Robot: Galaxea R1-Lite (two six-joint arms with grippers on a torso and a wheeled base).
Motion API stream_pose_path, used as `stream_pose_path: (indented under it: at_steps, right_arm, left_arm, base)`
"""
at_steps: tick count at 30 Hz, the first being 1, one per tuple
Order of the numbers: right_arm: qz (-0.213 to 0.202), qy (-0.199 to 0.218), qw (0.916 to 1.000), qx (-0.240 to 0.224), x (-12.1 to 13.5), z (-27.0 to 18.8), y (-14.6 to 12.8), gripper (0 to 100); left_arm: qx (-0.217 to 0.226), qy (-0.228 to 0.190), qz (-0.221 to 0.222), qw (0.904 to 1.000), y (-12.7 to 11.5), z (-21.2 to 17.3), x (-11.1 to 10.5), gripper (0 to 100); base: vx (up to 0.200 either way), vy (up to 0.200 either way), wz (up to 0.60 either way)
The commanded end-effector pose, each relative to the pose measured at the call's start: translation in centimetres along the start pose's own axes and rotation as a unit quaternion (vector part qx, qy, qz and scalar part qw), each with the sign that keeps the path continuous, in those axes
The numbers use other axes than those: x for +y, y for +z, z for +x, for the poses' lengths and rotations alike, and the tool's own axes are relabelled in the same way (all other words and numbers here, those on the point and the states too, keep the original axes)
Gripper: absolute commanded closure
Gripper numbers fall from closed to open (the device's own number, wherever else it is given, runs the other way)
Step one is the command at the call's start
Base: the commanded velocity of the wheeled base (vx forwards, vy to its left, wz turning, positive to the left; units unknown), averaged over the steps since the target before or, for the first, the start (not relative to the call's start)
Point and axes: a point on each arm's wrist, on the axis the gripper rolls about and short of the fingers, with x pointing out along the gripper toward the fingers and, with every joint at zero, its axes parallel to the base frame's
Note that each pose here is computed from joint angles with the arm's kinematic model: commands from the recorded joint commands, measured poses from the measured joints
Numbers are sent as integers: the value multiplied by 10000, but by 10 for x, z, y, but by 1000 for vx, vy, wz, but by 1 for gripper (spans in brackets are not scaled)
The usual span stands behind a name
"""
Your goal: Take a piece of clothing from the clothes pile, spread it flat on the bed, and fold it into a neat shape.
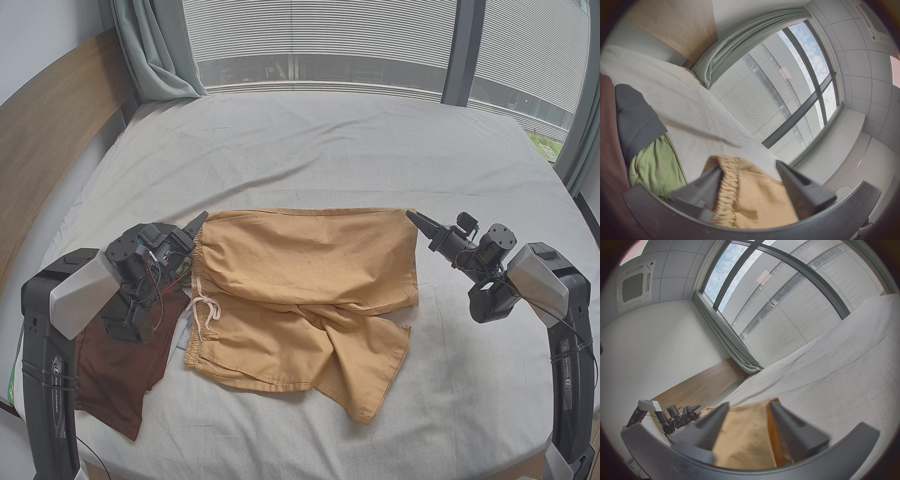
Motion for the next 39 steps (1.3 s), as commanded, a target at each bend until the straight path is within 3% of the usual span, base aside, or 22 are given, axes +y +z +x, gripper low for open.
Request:
stream_pose_path:
  at_steps: [1,11,18,27,39]
  right_arm:
    - [-16,-64,10000,-42,-5,0,-4,0]
    - [84,-302,9990,305,7,-19,-13,0]
    - [-11,-539,9950,842,25,-43,-31,0]
    - [252,-776,9873,1365,48,-73,-42,0]
    - [480,-933,9808,1643,51,-86,-59,0]
  left_arm:
    - [41,7,-64,10000,-2,-1,0,0]
    - [176,306,-127,9993,-6,-15,4,0]
    - [341,432,207,9983,7,-37,-18,0]
    - [588,568,593,9949,16,-68,-44,0]
    - [787,724,735,9915,10,-81,-45,0]
  base:
    - [0,0,0]
    - [0,0,0]
    - [0,0,0]
    - [0,0,0]
    - [0,0,0]
